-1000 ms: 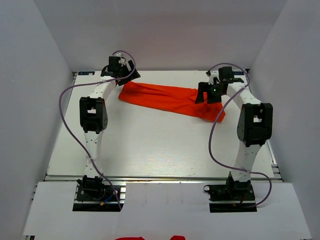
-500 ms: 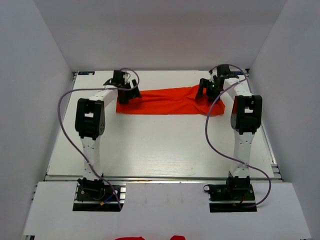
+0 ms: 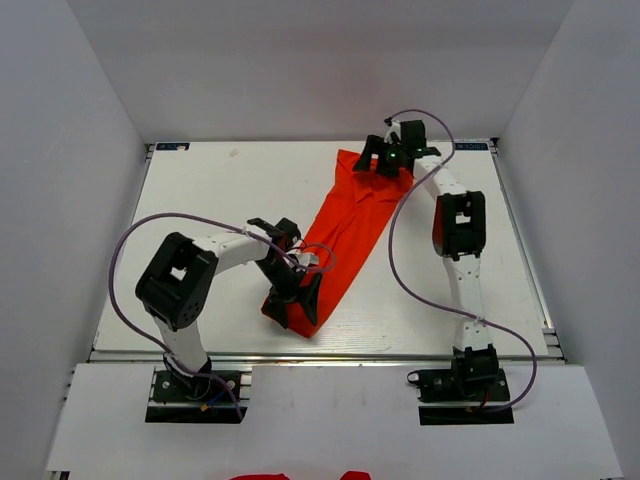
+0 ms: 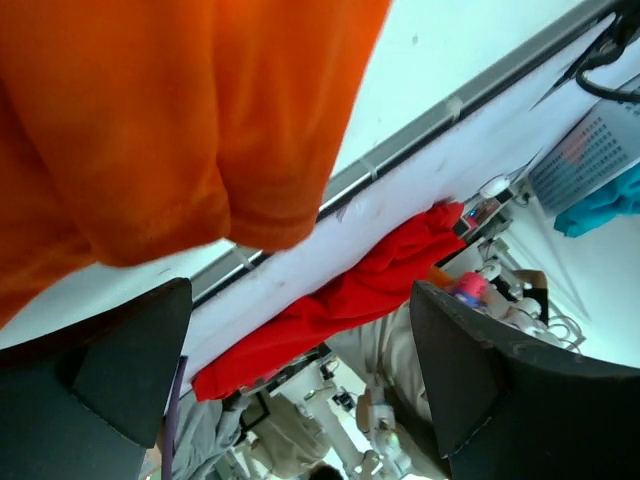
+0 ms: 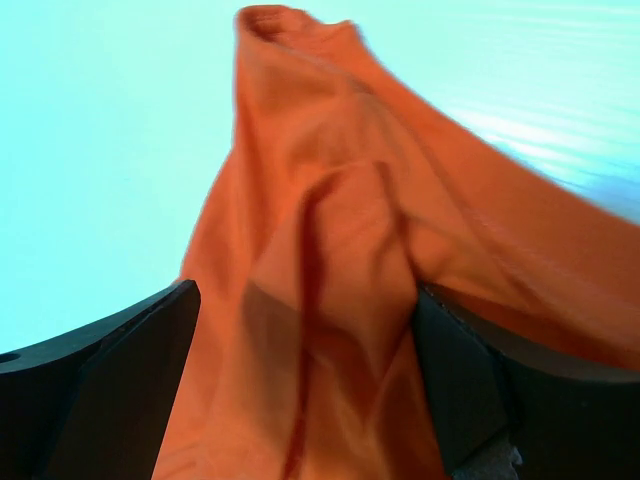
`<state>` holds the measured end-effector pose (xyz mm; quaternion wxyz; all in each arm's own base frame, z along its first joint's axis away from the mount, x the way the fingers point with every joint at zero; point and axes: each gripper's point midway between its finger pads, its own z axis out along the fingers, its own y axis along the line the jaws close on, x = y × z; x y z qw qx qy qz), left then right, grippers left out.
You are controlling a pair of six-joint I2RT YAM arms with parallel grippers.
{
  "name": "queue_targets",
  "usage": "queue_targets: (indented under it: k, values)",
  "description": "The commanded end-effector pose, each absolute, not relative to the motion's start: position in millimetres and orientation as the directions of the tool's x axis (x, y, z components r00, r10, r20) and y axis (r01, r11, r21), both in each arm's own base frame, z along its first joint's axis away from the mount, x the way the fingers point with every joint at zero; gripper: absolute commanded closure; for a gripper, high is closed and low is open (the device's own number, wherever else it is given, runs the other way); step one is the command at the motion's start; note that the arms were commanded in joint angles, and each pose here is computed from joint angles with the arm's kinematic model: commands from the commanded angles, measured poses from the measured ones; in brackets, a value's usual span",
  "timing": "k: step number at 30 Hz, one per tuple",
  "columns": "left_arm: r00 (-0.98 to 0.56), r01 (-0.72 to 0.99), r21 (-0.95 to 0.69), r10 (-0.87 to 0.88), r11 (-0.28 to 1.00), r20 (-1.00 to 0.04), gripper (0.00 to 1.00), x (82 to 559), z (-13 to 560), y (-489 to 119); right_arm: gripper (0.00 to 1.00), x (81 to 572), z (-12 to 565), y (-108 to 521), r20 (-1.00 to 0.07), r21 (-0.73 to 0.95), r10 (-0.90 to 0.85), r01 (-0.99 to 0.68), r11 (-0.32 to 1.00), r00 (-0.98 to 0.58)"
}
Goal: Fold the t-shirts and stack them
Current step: Rotate the tshirt 60 degrees
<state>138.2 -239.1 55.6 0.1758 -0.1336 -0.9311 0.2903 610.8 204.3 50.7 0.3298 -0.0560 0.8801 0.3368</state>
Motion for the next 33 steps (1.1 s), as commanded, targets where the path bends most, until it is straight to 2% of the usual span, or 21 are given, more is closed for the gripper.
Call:
queue_targets:
  k: [1, 2, 3, 4, 6, 7, 8, 9, 10, 11, 12, 13, 14, 17, 19, 20, 21, 22, 23, 27, 33]
  values:
    - [-0.896, 0.231, -0.641, 0.417, 0.732, 0.154, 0.0, 131.2, 84.9, -243.3, 0.1, 616.3, 83.8, 247.7, -0.73, 0.486, 0.074, -0.441, 0.755, -0.679]
    - [-0.9, 0.253, -0.632, 0.418, 0.732, 0.125, 0.0, 131.7, 88.4, -244.8, 0.1, 619.7, 86.8, 248.5, -0.75, 0.443, 0.063, -0.429, 0.788, -0.658]
    - [-0.908, 0.3, -0.618, 0.417, 0.727, 0.049, 0.0, 141.4, 99.9, -245.8, 0.1, 619.2, 89.0, 245.1, -0.764, 0.407, 0.034, -0.44, 0.801, -0.645]
    - [-0.914, 0.311, -0.605, 0.404, 0.733, 0.019, 0.0, 147.5, 107.7, -246.7, 0.1, 621.5, 112.0, 242.2, -0.793, 0.374, 0.033, -0.443, 0.815, -0.609]
    - [-0.918, 0.363, -0.58, 0.388, 0.73, -0.087, 0.0, 168.1, 132.5, -252.9, 0.1, 609.3, 108.6, 239.2, -0.786, 0.311, -0.044, -0.456, 0.834, -0.617]
    - [-0.921, 0.371, -0.566, 0.37, 0.736, -0.123, 0.0, 174.8, 140.9, -253.8, 0.1, 607.4, 134.3, 237.5, -0.822, 0.251, -0.076, -0.477, 0.842, -0.565]
    - [-0.924, 0.383, -0.513, 0.324, 0.768, -0.204, 0.0, 192.2, 154.5, -247.5, 0.1, 590.6, 129.8, 234.6, -0.798, 0.235, -0.112, -0.478, 0.846, -0.592]
    - [-0.945, 0.323, -0.468, 0.248, 0.822, -0.215, 0.0, 202.2, 158.6, -239.5, 0.1, 581.0, 131.9, 240.0, -0.795, 0.217, -0.14, -0.493, 0.842, -0.59]
    - [-0.954, 0.275, -0.404, 0.194, 0.873, -0.23, 0.0, 208.6, 160.3, -227.7, 0.1, 571.2, 174.1, 238.6, -0.836, 0.171, -0.163, -0.532, 0.83, -0.524]
    - [-0.958, 0.212, -0.331, 0.13, 0.919, -0.255, 0.0, 216.5, 161.5, -214.1, 0.1, 563.4, 180.4, 239.9, -0.842, 0.144, -0.193, -0.556, 0.819, -0.504]
    - [-0.945, 0.115, -0.204, 0.044, 0.972, -0.325, 0.0, 232.4, 162.5, -186.2, 0.1, 540.4, 152.1, 241.5, -0.797, 0.155, -0.236, -0.566, 0.81, -0.557]
    - [-0.941, -0.016, -0.174, -0.074, 0.985, -0.33, 0.0, 236.8, 161.2, -172.0, 0.1, 532.6, 155.1, 238.9, -0.796, 0.133, -0.258, -0.574, 0.808, -0.548]
    - [-0.938, -0.078, -0.126, -0.116, 0.989, -0.328, 0.0, 233.9, 151.7, -156.7, 0.1, 519.5, 197.3, 237.2, -0.835, 0.099, -0.256, -0.591, 0.8, -0.487]
    - [-0.889, -0.211, -0.106, -0.235, 0.972, -0.392, 0.0, 242.7, 138.9, -129.2, 0.1, 458.1, 161.7, 234.0, -0.755, 0.106, -0.339, -0.615, 0.782, -0.561]
    - [-0.857, -0.301, -0.093, -0.313, 0.949, -0.41, 0.0, 245.9, 137.1, -108.7, 0.1, 424.8, 188.4, 239.2, -0.783, 0.076, -0.366, -0.662, 0.746, -0.503]
    - [-0.837, -0.334, -0.061, -0.326, 0.94, -0.44, 0.0, 251.3, 137.9, -96.1, 0.1, 390.5, 147.1, 239.2, -0.716, 0.075, -0.449, -0.699, 0.711, -0.534]
    - [-0.824, -0.358, -0.052, -0.342, 0.932, -0.452, 0.0, 251.7, 138.3, -87.2, 0.1, 376.1, 168.9, 242.7, -0.751, 0.051, -0.448, -0.72, 0.692, -0.484]
    - [-0.802, -0.405, -0.038, -0.375, 0.914, -0.465, 0.0, 256.4, 138.8, -72.7, 0.1, 350.3, 163.2, 262.8, -0.743, 0.059, -0.489, -0.772, 0.633, -0.457]
    - [-0.786, -0.425, -0.027, -0.384, 0.905, -0.485, 0.0, 261.4, 140.0, -63.7, 0.1, 327.2, 138.4, 260.2, -0.702, 0.066, -0.538, -0.795, 0.603, -0.466]
    - [-0.76, -0.505, -0.012, -0.451, 0.863, -0.468, 0.0, 264.4, 127.2, -35.2, 0.1, 263.2, 139.3, 292.0, -0.713, 0.057, -0.6, -0.883, 0.466, -0.362]
    - [-0.774, -0.46, -0.155, -0.481, 0.874, -0.413, 0.0, 263.1, 103.2, -43.7, 0.1, 190.3, 113.9, 344.5, -0.689, 0.044, -0.692, -0.965, 0.258, -0.216]
